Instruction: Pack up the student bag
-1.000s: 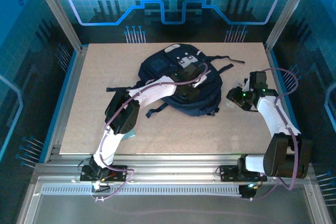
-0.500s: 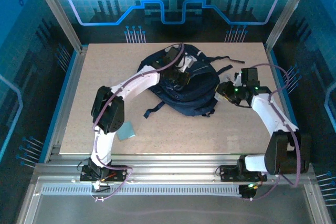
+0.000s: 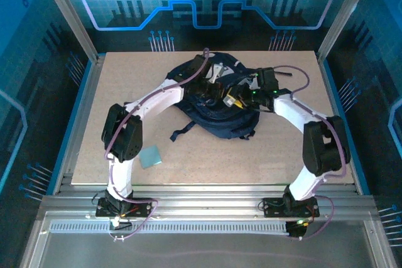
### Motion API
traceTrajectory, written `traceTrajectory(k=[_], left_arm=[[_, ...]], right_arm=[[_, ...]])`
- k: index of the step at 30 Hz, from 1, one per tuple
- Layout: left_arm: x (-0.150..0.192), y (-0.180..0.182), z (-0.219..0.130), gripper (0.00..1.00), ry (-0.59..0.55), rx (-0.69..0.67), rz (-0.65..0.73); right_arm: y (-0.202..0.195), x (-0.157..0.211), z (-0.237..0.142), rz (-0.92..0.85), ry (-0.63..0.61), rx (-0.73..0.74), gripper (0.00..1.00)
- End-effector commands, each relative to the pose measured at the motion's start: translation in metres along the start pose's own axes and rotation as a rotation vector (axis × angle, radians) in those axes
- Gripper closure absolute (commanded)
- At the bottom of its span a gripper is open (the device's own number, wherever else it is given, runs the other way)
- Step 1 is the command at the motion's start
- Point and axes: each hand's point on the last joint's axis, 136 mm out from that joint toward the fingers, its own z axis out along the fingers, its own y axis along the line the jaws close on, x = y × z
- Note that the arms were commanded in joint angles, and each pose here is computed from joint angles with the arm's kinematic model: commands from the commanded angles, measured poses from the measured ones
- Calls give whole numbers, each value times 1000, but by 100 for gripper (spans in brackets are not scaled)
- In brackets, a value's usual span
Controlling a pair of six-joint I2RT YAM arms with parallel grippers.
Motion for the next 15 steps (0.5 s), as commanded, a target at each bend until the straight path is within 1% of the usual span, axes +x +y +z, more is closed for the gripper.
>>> traceTrajectory(k=[1,3,4,5,6,7,11,13,15], left_arm=[[-34,-25,-32,100,-138,92,-4],[-38,-25,-36,100,-151,111,-34],[-40,-24,-38,100,-161,119,-48],[-42,-22,-41,100,-171,123,-63],[-42,-22,-43,100,-177,125,-69],[-43,-20,-44,100,-184,124,-78],[-43,-18,-46,100,-197,140,-102],[-42,-18,-46,100,-200,145,-107],[-41,-18,-47,100,-202,146,-104]], right_arm=[[34,10,28,64,84,-135,60],[40,17,37,64,130,-165,55],[37,18,38,64,137,-155,49],[32,17,36,56,128,-133,40],[28,16,34,44,114,-112,32],[23,15,29,29,99,-86,27],[10,6,9,-31,33,11,22],[6,2,3,-49,17,47,22],[2,-3,-2,-63,-2,73,24]])
